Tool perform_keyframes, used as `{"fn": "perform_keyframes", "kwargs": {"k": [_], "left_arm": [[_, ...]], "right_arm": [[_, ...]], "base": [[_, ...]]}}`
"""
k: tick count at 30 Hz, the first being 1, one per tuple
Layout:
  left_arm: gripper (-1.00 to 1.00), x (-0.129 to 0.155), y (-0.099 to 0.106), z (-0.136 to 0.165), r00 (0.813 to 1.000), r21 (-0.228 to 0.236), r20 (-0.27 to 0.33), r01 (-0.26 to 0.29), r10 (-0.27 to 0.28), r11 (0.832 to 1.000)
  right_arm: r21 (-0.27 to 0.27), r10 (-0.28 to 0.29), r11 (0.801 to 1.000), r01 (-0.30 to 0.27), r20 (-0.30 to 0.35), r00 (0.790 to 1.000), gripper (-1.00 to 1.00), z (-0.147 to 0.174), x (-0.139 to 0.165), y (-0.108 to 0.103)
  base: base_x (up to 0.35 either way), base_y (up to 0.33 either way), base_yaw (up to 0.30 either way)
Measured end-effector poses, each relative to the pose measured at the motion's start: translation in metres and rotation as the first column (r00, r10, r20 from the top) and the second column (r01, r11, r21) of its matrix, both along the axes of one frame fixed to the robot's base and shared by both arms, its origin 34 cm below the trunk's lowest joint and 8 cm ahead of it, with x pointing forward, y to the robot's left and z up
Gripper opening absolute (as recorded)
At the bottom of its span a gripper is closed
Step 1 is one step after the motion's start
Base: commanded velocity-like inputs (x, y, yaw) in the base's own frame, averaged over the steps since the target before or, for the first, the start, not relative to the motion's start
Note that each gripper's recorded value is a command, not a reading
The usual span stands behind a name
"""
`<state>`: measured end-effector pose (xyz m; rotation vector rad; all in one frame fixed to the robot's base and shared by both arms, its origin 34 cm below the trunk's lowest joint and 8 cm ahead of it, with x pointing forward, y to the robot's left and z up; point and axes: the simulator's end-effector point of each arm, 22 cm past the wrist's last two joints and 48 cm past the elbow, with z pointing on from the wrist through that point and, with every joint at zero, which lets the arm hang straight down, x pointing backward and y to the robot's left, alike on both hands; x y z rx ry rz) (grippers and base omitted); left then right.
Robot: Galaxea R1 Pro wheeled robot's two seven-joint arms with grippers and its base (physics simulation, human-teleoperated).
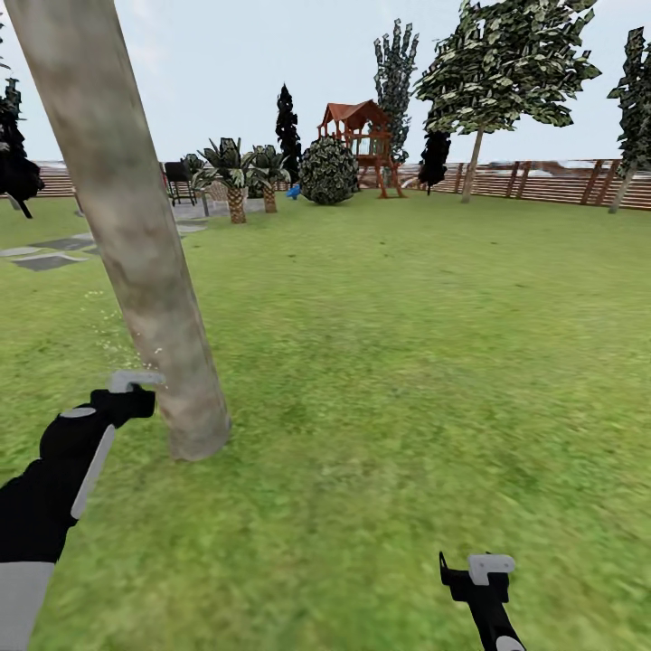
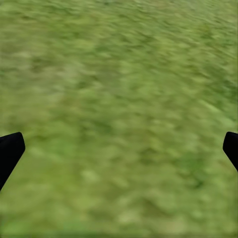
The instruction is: In the garden, pick up the pesticide atomizer on the floor and spray pesticide onto both trees until each tree trunk is fully covered.
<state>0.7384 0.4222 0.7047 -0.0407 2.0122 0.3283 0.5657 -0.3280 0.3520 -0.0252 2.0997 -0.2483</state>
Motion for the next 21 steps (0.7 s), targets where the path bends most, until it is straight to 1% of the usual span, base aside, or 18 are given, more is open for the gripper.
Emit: {"fn": "perform_keyframes", "kwargs": {"k": [1,3,5,6,8,12,13,14,16,18,21], "left_arm": [[-1.0,-0.001,0.004,0.002,1.0,-0.016,0.004,-0.008,0.008,1.0],[-1.0,-0.005,0.027,0.008,0.998,-0.07,0.024,-0.059,0.061,0.996],[-1.0,-0.009,0.043,0.011,0.995,-0.097,0.034,-0.092,0.095,0.991],[-1.0,-0.01,0.046,0.011,0.994,-0.104,0.035,-0.097,0.101,0.99],[-1.0,-0.011,0.048,0.01,0.994,-0.11,0.034,-0.102,0.106,0.989],[-1.0,-0.012,0.043,0.005,0.995,-0.114,0.027,-0.094,0.098,0.989],[-1.0,-0.011,0.042,0.003,0.995,-0.112,0.02,-0.093,0.096,0.989],[-1.0,-0.011,0.042,-0.007,0.996,-0.112,-0.005,-0.093,0.093,0.989],[-1.0,-0.011,0.047,-0.017,0.995,-0.105,-0.031,-0.102,0.099,0.989],[-1.0,-0.008,0.054,-0.013,0.994,-0.098,-0.032,-0.108,0.105,0.989],[-1.0,-0.006,0.054,-0.012,0.994,-0.086,-0.035,-0.103,0.1,0.991]], "right_arm": [[0.0,0.0,1.0,0.0,0.0,1.0,1.0,0.0,0.0,0.0],[0.0,0.0,1.0,0.0,0.0,1.0,1.0,0.0,0.0,0.0],[0.0,0.0,1.0,0.0,0.0,1.0,1.0,0.0,0.0,0.0],[0.0,0.0,1.0,0.0,0.0,1.0,1.0,0.0,0.0,0.0],[0.0,0.0,1.0,0.0,0.0,1.0,1.0,0.0,0.0,0.0],[0.0,0.0,1.0,0.0,0.0,1.0,1.0,0.0,0.0,0.0],[0.0,0.0,1.0,0.0,0.0,1.0,1.0,0.0,0.0,0.0],[0.0,0.0,1.0,0.0,0.0,1.0,1.0,0.0,0.0,0.0],[0.0,0.001,1.0,-0.001,0.0,1.0,1.0,0.0,0.0,0.0],[0.0,0.001,1.0,-0.001,0.0,1.0,1.0,0.0,0.0,0.0],[0.0,0.001,1.0,-0.001,0.0,1.0,1.0,0.0,0.0,0.0]], "base": [[0.0,0.0,0.0],[0.0,0.0,0.0],[0.0,0.0,0.0],[0.0,0.0,0.0],[0.0,0.0,0.0],[0.0,0.0,0.0],[0.0,0.0,0.0],[0.0,0.0,0.0],[0.0,0.0,0.0],[0.0,0.0,0.0],[0.012,0.0,0.0]]}}
